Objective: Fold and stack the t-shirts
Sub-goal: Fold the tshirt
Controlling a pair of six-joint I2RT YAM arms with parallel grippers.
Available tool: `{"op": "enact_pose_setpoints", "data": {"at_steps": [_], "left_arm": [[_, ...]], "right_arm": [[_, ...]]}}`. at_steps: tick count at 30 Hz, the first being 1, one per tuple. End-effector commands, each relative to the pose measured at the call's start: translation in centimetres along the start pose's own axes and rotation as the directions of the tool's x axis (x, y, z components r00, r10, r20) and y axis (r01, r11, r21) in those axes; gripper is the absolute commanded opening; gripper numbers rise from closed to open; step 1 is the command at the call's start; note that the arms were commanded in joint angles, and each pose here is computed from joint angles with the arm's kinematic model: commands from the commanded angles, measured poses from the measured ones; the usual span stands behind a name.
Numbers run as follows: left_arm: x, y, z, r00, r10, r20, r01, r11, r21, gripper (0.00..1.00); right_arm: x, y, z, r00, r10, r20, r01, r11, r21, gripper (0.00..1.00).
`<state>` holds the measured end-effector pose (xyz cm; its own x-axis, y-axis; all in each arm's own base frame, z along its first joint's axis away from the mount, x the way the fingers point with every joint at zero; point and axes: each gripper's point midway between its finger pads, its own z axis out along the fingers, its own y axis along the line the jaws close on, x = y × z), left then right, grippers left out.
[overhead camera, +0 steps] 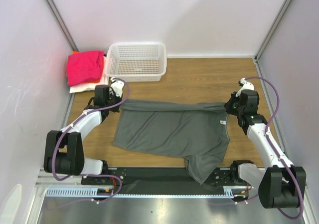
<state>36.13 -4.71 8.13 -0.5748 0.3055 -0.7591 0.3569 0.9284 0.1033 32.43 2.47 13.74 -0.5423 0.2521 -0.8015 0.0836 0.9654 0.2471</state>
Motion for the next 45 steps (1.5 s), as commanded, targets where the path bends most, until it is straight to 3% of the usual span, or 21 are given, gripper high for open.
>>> {"op": "enact_pose_setpoints", "data": {"at_steps": [1,12,17,33,34,36,37,38,39,40,43,45], "left_arm": [[-1.0,-0.1,-1.1,0.996,0.062,0.059,-0.063,0.998,0.016,0.00],[0.8,-0.3,-2.4,0.991,0.111,0.077,-0.110,0.994,-0.009,0.00],[1.9,-0.3,-2.7,0.991,0.115,0.070,-0.114,0.993,-0.027,0.00],[2.0,0.0,-1.8,0.994,0.103,0.037,-0.102,0.994,-0.029,0.00],[1.7,0.0,-1.9,0.994,0.097,0.044,-0.096,0.995,-0.028,0.04],[1.0,-0.4,-2.2,0.994,0.086,0.063,-0.085,0.996,-0.006,0.15],[0.4,-0.4,-2.4,0.994,0.087,0.074,-0.087,0.996,0.002,0.35],[0.3,-0.5,-2.6,0.994,0.084,0.067,-0.085,0.996,0.009,0.48],[0.0,-0.6,-2.9,0.994,0.083,0.071,-0.084,0.996,0.011,0.70],[-1.0,-0.4,-3.3,0.993,0.081,0.084,-0.081,0.997,0.005,0.81],[-2.5,-0.2,-4.4,0.992,0.070,0.108,-0.070,0.998,-0.003,0.83],[-4.0,0.2,-5.0,0.987,0.053,0.151,-0.050,0.998,-0.024,0.84]], "right_arm": [[1.1,0.3,-0.8,0.998,0.063,-0.004,-0.063,0.998,0.026,0.00],[4.1,-0.5,-2.3,0.994,0.102,-0.035,-0.097,0.988,0.123,0.00],[4.7,-1.7,-3.6,0.989,0.144,0.012,-0.144,0.975,0.171,0.00],[5.2,-2.3,-4.0,0.987,0.162,0.001,-0.159,0.967,0.198,0.00],[5.3,-2.3,-4.1,0.986,0.168,0.001,-0.165,0.967,0.196,0.01],[5.2,-1.7,-4.2,0.986,0.168,-0.005,-0.165,0.972,0.166,0.17],[4.8,-1.3,-4.4,0.987,0.163,0.001,-0.162,0.976,0.144,0.44],[4.2,-0.6,-4.6,0.986,0.165,0.010,-0.165,0.980,0.114,0.58],[3.8,-0.4,-4.9,0.986,0.165,0.018,-0.166,0.981,0.103,0.67],[3.3,-0.1,-5.1,0.987,0.160,0.030,-0.162,0.983,0.090,0.79],[1.1,0.4,-6.2,0.984,0.159,0.083,-0.164,0.984,0.069,0.96],[0.0,0.7,-6.4,0.982,0.161,0.097,-0.167,0.984,0.061,0.97]]}}
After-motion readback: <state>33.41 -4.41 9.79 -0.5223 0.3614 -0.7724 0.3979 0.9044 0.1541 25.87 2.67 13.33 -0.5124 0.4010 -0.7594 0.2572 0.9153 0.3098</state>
